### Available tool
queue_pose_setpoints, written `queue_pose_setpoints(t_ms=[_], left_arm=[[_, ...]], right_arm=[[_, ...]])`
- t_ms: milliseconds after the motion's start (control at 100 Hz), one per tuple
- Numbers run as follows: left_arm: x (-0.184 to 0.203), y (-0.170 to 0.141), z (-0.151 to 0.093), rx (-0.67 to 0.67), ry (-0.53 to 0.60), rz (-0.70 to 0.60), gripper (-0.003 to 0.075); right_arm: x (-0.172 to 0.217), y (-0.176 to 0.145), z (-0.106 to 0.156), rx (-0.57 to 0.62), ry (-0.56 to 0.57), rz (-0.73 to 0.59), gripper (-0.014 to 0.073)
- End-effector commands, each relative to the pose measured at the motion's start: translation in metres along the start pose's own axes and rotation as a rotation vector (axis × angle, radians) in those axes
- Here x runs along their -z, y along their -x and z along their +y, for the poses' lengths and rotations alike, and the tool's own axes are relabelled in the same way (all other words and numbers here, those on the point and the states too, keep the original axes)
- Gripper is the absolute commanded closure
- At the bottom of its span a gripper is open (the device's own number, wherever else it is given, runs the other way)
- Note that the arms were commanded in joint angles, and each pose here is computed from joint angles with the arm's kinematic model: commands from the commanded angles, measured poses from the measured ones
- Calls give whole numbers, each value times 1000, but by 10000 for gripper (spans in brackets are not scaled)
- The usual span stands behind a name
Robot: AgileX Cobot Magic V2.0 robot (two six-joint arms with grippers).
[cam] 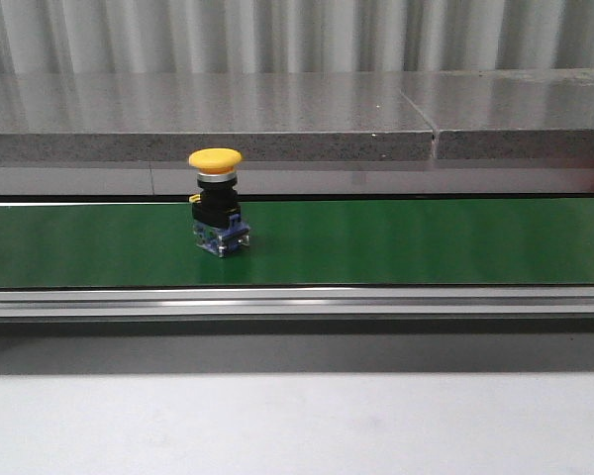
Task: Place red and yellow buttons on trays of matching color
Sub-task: 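Close the right gripper on the red button and lift it, then lower the red button into the red tray and open the right gripper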
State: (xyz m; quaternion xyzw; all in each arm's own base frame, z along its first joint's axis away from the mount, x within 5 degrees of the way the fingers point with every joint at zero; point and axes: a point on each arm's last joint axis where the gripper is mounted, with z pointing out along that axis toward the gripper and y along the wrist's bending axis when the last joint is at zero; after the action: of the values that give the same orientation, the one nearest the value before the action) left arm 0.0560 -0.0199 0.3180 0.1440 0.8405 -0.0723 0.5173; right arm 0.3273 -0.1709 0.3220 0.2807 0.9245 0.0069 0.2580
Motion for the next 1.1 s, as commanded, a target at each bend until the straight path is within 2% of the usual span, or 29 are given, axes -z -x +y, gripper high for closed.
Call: queue_pose_setpoints(t_ms=[0,270,780,1090], left_arm=[[4,12,-1,12,-9,-83,741],[4,12,-1,12,-9,-83,741],[4,12,-1,12,-9,-83,741],[4,12,-1,12,-9,-83,741]], right_arm=[[23,12,-9,-55,-4,-119,488],[2,16,-36,-116,-44,-98,488],[-47,16,-44,-132,-53,-18,488],[-63,18,-47,-136,-57,-23,488]])
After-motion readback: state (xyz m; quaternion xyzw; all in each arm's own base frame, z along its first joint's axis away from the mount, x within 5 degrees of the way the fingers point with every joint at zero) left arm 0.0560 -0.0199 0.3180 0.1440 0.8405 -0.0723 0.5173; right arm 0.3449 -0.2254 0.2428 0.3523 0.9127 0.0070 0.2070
